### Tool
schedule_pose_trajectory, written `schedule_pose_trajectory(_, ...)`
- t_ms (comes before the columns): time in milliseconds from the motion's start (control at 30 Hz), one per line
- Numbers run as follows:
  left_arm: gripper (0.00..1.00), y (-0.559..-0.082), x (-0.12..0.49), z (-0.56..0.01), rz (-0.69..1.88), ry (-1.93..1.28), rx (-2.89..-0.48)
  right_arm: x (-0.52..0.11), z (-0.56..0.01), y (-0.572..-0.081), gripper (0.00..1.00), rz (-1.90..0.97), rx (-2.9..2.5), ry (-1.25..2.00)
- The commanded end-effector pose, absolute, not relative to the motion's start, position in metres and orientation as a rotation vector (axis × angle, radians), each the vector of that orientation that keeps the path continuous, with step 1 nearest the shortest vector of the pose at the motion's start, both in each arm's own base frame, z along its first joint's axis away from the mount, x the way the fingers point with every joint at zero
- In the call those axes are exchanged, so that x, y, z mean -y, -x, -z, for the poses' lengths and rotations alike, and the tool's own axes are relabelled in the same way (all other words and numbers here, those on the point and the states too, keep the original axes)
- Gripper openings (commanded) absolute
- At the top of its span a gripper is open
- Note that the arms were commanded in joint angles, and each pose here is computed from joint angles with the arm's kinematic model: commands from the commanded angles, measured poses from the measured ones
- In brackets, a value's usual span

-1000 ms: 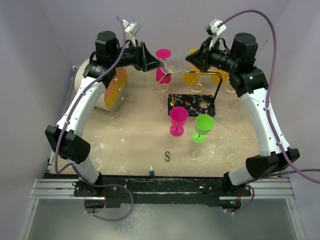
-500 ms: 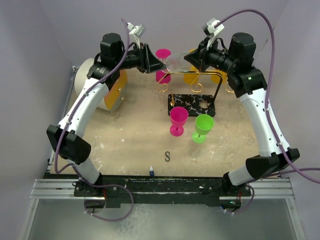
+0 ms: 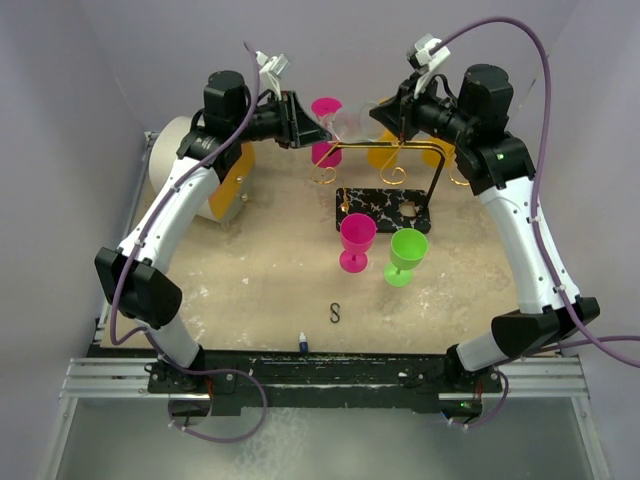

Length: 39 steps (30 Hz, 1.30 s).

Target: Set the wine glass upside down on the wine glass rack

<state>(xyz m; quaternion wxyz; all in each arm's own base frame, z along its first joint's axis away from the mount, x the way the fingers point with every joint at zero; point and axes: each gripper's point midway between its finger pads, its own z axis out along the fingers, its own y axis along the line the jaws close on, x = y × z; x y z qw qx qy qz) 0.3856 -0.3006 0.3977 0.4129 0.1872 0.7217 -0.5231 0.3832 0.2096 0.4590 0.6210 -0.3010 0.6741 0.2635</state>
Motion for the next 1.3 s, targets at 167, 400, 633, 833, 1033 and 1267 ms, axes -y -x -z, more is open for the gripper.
schedule_pose_trajectory(167, 0.39, -0.381, 0.305, -0.419, 1.34, -0.496, -1.732, -0.211, -0.507, -0.373, 0.0, -0.583, -1.397, 0.692)
schedule_pose_trajectory(400, 0.31, -0.381, 0.306, -0.418, 1.345, -0.512, -1.723, -0.216, -0.504, -0.372, 0.0, -0.601, -1.399, 0.712)
schedule_pose_trajectory(633, 0.11, -0.383, 0.307, -0.415, 1.341, -0.524, -1.715, -0.218, -0.498, -0.372, 0.0, -0.613, -1.408, 0.723)
schedule_pose_trajectory(833, 0.0, -0.382, 0.306, -0.415, 1.326, -0.542, -1.707, -0.214, -0.498, -0.372, 0.0, -0.587, -1.412, 0.709)
schedule_pose_trajectory(1033, 0.0, -0.38, 0.3, -0.422, 1.297, -0.535, -1.703, -0.209, -0.49, -0.372, 0.1, -0.556, -1.434, 0.715)
schedule_pose_trajectory(1267, 0.0, -0.384, 0.284, -0.433, 1.275, -0.481, -1.699, -0.206, -0.483, -0.369, 0.33, -0.537, -1.448, 0.721)
